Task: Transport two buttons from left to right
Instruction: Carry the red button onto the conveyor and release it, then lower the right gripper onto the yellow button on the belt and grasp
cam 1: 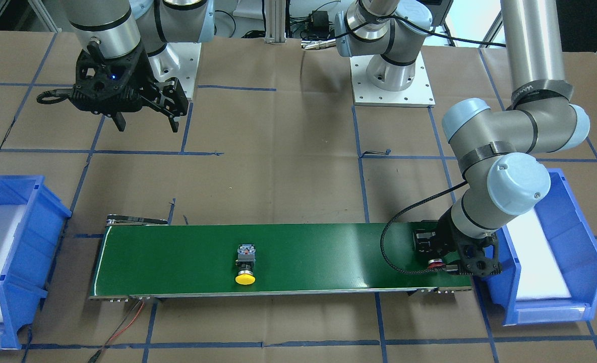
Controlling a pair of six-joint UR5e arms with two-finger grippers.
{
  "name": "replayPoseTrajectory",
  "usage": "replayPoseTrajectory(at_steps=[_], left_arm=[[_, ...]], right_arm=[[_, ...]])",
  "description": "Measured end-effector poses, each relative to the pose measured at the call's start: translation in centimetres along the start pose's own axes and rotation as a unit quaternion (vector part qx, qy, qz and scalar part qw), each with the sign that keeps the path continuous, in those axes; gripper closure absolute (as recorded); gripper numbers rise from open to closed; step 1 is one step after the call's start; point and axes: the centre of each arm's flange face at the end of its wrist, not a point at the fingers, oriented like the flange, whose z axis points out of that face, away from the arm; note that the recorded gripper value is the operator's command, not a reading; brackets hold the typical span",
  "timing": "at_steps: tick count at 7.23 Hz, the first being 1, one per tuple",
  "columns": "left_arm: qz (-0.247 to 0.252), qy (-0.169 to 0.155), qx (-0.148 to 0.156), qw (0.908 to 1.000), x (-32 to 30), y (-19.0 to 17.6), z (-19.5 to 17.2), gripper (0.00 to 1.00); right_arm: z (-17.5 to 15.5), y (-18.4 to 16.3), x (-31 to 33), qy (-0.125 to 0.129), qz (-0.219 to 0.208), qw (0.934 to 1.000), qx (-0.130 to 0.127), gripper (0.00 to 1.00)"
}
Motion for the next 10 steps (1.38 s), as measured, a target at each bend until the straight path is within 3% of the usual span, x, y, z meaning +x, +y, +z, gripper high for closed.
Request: replayPoseTrajectory(at_steps=[2, 5, 7, 10], left_arm=[[0.001, -0.003, 0.013, 0.9999, 0.0, -0.2, -1.6, 0.0], [0.002, -0.006, 0.024, 0.9997, 0.8, 2.1, -8.1, 0.0], [0.009, -0.006, 0.014, 0.9998, 3.7, 5.6, -12.7, 0.0], [0.009, -0.005, 0.004, 0.9999, 7.0, 10.9, -17.6, 0.0]], right_arm=[[0.1, -0.1, 0.1, -0.002, -0.004, 1.0, 0.0, 0.0], [2.3, -2.1, 0.2, -0.003, -0.005, 0.9999, -0.01, 0.0], [2.4, -3.8, 0.1, -0.008, -0.001, 0.9994, 0.033, 0.0], [3.8, -5.3, -0.1, -0.018, 0.006, 0.9989, 0.042, 0.0]])
